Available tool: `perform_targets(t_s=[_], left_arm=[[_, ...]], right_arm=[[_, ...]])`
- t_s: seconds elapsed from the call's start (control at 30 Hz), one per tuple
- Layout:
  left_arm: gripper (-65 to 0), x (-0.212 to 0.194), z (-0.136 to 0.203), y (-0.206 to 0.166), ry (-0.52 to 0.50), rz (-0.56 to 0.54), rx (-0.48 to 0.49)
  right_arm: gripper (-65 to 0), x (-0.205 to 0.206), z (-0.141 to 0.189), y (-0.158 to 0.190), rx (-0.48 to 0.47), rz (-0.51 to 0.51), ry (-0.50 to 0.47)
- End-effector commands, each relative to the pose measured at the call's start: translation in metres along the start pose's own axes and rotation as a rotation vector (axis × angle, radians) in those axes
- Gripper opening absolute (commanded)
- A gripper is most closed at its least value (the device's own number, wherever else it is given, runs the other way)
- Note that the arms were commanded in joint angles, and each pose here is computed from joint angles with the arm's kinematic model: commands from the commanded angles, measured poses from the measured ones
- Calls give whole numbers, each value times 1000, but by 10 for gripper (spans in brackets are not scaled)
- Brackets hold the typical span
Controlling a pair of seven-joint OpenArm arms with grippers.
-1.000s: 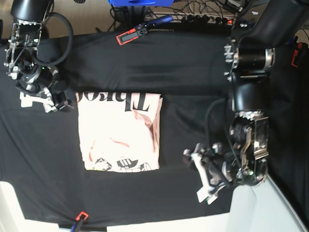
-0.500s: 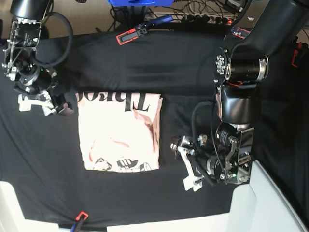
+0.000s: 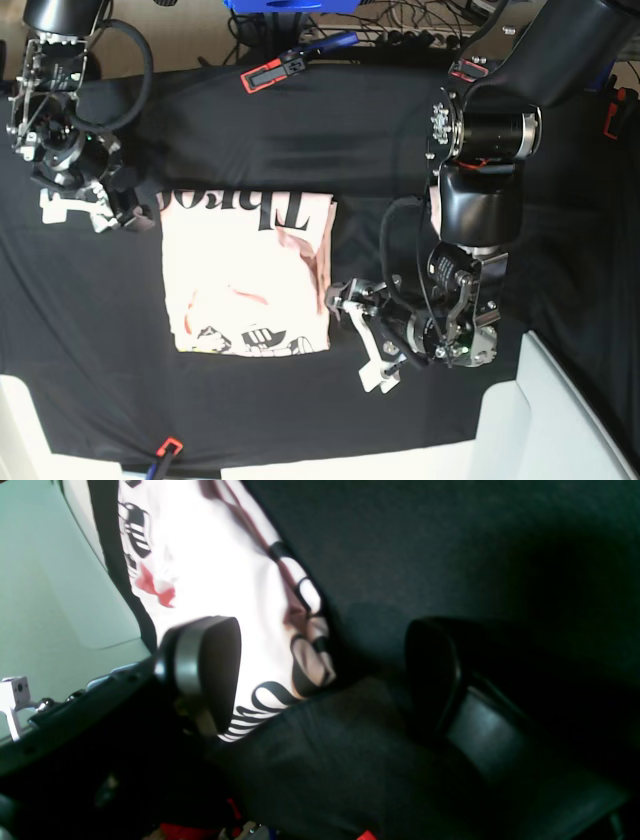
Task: Fold the T-shirt properly
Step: 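Move the left gripper to the shirt's side edge and grasp it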
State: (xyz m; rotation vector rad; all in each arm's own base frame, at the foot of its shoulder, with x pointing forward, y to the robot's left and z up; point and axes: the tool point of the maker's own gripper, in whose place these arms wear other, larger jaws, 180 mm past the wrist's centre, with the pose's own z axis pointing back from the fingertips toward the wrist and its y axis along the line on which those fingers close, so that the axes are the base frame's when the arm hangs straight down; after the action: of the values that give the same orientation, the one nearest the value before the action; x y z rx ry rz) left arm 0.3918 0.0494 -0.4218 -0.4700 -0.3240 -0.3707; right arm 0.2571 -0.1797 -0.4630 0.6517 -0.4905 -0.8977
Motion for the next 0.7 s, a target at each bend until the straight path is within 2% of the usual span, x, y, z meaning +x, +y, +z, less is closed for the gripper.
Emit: perform_targets(t_s=[0.0,0.33,0.47,0.67], left_arm=[[-301,26,3,-13,-63,-19,-29],[-306,29,-21,-31,-126,18,-86],[-307,33,-22,-25,-162,65,-61],[-307,38,-22,-22,-193,96,-41]], right_arm=[[-164,11,3,14,40,22,-23],[-164,17,13,28,72,61,-52],[-164,16,15,33,116,17,-44],[-164,22,19,34,128,14,-50]])
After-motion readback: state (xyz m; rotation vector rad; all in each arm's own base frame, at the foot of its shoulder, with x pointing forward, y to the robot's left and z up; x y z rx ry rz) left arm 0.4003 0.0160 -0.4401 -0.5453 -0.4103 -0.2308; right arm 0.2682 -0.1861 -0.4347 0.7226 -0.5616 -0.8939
